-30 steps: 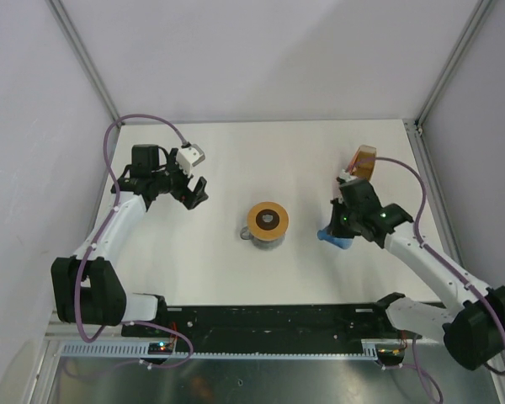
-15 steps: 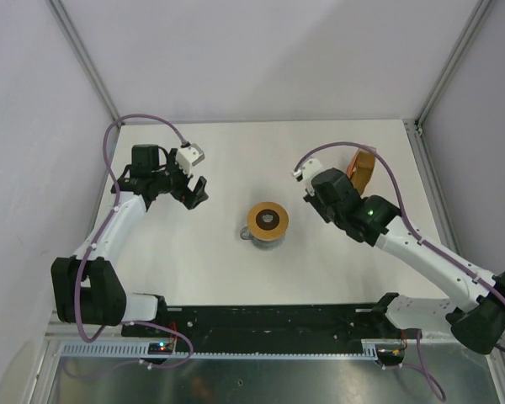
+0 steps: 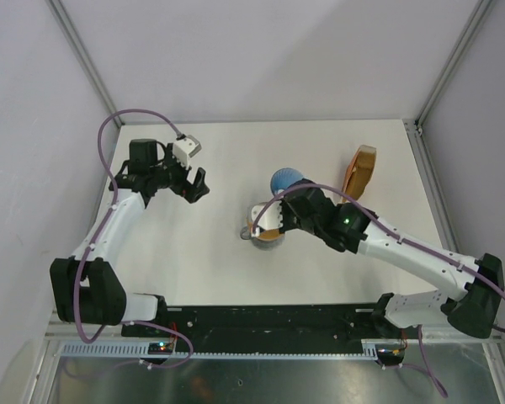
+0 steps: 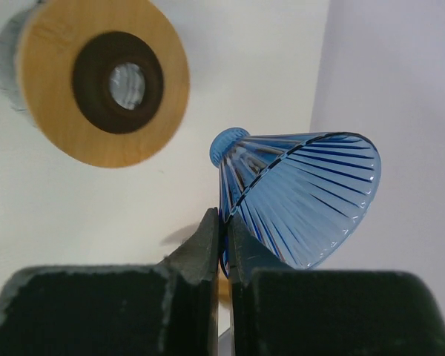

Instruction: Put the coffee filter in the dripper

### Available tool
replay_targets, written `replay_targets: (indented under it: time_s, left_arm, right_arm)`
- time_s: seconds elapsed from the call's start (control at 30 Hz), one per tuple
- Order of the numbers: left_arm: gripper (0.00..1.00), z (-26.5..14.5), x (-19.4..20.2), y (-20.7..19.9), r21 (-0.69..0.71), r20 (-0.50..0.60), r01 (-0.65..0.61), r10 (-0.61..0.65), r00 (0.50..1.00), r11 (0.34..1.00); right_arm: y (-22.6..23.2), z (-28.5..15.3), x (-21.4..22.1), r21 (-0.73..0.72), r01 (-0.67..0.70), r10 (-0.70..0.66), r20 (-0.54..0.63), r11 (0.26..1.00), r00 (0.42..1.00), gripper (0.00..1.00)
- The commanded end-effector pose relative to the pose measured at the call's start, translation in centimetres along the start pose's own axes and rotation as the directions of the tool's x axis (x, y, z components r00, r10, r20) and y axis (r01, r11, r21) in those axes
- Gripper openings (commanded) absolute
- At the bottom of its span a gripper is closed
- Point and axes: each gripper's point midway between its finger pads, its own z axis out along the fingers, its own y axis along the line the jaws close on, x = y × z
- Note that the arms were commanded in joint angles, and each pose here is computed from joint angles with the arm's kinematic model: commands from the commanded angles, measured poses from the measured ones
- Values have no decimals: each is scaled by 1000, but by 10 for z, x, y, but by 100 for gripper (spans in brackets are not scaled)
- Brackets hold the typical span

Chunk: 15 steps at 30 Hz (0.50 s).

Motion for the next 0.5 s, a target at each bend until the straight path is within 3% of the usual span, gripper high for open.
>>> replay_targets:
  time_s: [0.0,0.23,0.47]
  left_arm:
    - [100,0,-12,3,4,25,29,-29,999,1000]
    - [100,4,-5,0,25,11,40,-41,999,999]
    - [100,4,-4,-1,26,10,36,-37,999,999]
  right_arm:
    - [-13,-8,-51,-12,295,-287,201,955,937,0]
    - [5,-15,-65,-82,421,-398,208,903,894,0]
    - [36,-8,-64,-204,439,-390,242,875,889,0]
